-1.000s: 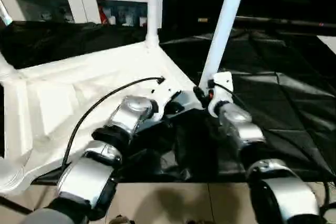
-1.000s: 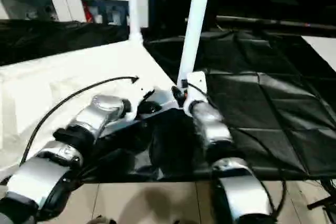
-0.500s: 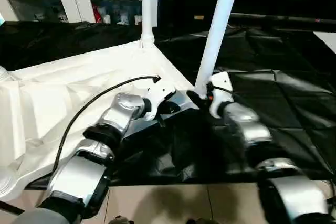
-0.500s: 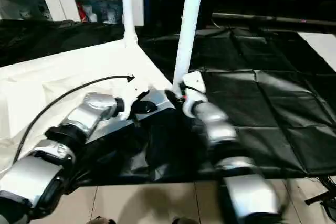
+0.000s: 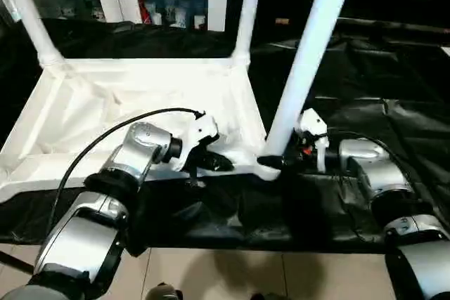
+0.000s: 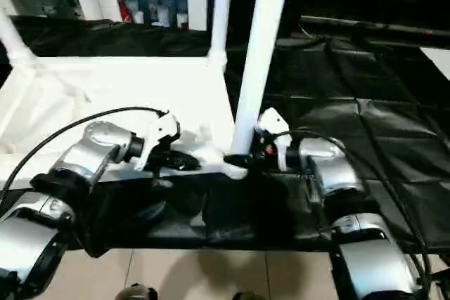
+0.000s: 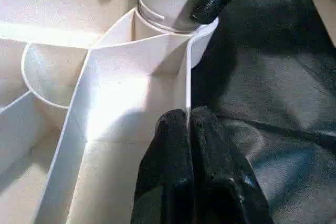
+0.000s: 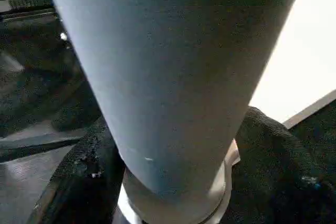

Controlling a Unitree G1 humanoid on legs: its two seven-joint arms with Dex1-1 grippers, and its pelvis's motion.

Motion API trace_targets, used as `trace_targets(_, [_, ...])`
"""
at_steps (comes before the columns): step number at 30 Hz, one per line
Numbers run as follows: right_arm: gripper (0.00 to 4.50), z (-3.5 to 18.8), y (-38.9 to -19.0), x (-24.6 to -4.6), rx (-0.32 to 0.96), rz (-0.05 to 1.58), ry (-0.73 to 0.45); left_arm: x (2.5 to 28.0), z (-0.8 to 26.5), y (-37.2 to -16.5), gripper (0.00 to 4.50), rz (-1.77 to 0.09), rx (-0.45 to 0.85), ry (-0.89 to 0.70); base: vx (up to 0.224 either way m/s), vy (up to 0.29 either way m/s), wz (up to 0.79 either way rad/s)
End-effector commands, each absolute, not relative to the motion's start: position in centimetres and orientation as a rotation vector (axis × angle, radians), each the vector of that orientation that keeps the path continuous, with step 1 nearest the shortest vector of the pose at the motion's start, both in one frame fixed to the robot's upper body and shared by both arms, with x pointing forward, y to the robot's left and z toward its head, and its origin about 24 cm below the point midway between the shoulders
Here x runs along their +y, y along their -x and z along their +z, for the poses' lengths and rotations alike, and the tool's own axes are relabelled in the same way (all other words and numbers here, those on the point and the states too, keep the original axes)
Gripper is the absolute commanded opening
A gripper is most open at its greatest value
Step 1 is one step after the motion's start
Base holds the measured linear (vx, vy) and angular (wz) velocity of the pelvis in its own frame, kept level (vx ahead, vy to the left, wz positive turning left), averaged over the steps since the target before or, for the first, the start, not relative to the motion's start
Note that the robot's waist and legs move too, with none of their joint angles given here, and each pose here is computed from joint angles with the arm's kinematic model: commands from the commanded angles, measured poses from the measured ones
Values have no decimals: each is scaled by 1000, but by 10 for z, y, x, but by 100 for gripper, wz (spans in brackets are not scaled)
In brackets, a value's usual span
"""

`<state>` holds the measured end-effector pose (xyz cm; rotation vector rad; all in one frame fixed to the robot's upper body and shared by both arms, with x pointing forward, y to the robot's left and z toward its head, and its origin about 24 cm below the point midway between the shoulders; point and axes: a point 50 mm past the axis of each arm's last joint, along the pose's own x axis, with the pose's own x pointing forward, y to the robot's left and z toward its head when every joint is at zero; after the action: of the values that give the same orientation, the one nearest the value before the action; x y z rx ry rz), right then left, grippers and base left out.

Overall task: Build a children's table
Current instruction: Rotate leg to tighten

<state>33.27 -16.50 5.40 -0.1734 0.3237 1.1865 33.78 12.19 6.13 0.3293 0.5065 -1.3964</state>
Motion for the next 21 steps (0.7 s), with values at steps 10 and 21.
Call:
trace_targets(10, [233, 50, -333, -160, 318, 1151, 138, 121, 52, -336, 0, -1335, 530, -332, 0, 0, 0])
trace_targets(21, [198, 2, -345, -128, 452, 377, -55, 66, 50, -360, 0, -917, 435, -285, 0, 0, 0])
